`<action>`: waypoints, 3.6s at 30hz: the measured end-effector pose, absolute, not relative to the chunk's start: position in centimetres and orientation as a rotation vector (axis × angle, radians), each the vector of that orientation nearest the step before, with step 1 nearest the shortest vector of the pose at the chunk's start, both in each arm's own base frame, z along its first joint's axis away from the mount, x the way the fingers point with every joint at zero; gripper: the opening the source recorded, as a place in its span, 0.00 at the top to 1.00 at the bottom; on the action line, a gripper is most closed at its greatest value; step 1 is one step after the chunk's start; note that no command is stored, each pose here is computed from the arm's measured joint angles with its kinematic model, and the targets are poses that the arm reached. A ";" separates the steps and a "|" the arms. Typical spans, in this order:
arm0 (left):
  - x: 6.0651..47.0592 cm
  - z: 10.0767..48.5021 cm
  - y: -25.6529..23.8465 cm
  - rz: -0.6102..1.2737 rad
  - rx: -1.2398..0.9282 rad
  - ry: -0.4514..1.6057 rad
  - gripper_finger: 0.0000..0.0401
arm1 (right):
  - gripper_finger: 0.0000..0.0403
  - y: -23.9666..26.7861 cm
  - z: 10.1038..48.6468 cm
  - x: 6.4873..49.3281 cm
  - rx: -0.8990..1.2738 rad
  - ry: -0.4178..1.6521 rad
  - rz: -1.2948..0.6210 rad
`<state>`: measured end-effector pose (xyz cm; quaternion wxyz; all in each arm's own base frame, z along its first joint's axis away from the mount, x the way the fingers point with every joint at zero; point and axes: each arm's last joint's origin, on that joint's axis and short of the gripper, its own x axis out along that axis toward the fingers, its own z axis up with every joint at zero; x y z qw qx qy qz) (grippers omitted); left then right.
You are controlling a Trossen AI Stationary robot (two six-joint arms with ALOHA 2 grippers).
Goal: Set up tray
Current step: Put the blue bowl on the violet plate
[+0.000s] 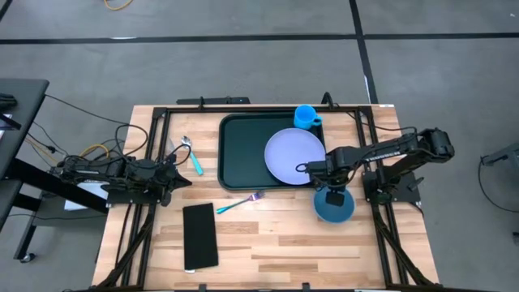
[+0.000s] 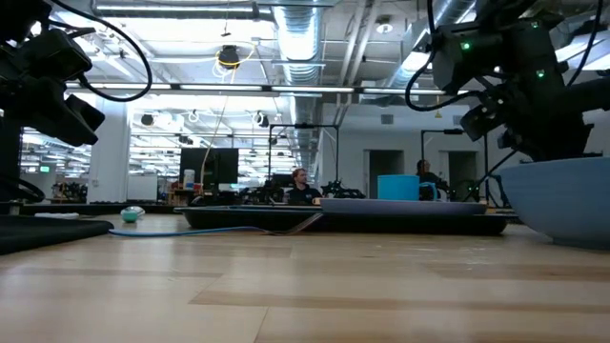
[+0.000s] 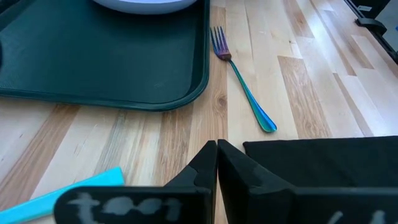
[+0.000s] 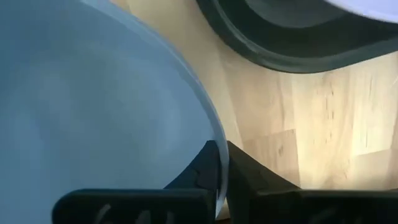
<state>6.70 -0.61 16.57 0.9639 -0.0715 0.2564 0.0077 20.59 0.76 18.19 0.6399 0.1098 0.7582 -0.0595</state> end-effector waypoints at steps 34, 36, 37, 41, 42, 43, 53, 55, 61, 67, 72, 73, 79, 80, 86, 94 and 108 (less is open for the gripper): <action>6.7 16.6 -0.6 0.015 -0.145 0.519 1.00 | 1.00 -14.7 27.0 28.9 0.143 1.435 0.018; 6.7 16.6 -0.6 0.015 -0.145 0.520 1.00 | 1.00 -15.8 25.9 29.5 0.162 1.485 0.036; 6.7 16.6 -0.6 0.015 -0.145 0.520 1.00 | 1.00 -16.3 25.5 29.7 0.167 1.505 0.045; 6.7 16.6 -0.6 0.015 -0.145 0.519 1.00 | 1.00 -17.8 23.8 30.4 0.160 1.575 0.053; 6.7 16.6 -0.6 0.016 -0.145 0.520 1.00 | 1.00 -18.0 23.4 30.7 0.155 1.590 0.053; 6.7 16.6 -0.6 0.015 -0.145 0.519 1.00 | 1.00 -18.2 23.1 30.9 0.153 1.601 0.051; 6.7 16.6 -0.6 0.016 -0.145 0.519 1.00 | 1.00 -18.7 21.4 31.7 0.095 1.657 0.075; 6.7 16.6 -0.6 0.015 -0.145 0.519 1.00 | 1.00 -18.8 21.4 31.8 0.088 1.649 0.073; 6.7 16.6 -0.6 0.016 -0.145 0.520 1.00 | 1.00 -19.0 21.4 31.7 0.096 1.646 0.064; 6.7 16.6 -0.6 0.016 -0.145 0.519 1.00 | 1.00 -18.9 21.4 31.9 0.099 1.633 0.046; 6.7 16.6 -0.6 0.016 -0.145 0.519 1.00 | 1.00 -19.2 21.4 31.8 0.111 1.630 0.031; 6.7 16.6 -0.6 0.016 -0.145 0.519 1.00 | 1.00 -19.2 21.4 31.9 0.109 1.626 0.029; 6.7 16.6 -0.6 0.016 -0.145 0.520 1.00 | 1.00 -19.3 21.4 32.1 0.098 1.604 0.020; 6.7 16.6 -0.6 0.016 -0.145 0.519 1.00 | 1.00 -19.3 21.4 32.1 0.098 1.604 0.020; 6.7 16.6 -0.6 0.016 -0.145 0.520 1.00 | 1.00 -19.2 21.4 32.1 0.100 1.603 0.021; 6.7 16.6 -0.6 0.016 -0.145 0.520 1.00 | 0.96 -19.2 21.4 32.1 0.101 1.602 0.021; 6.7 16.6 -0.6 0.016 -0.145 0.519 1.00 | 0.89 -19.3 21.4 32.2 0.094 1.588 0.016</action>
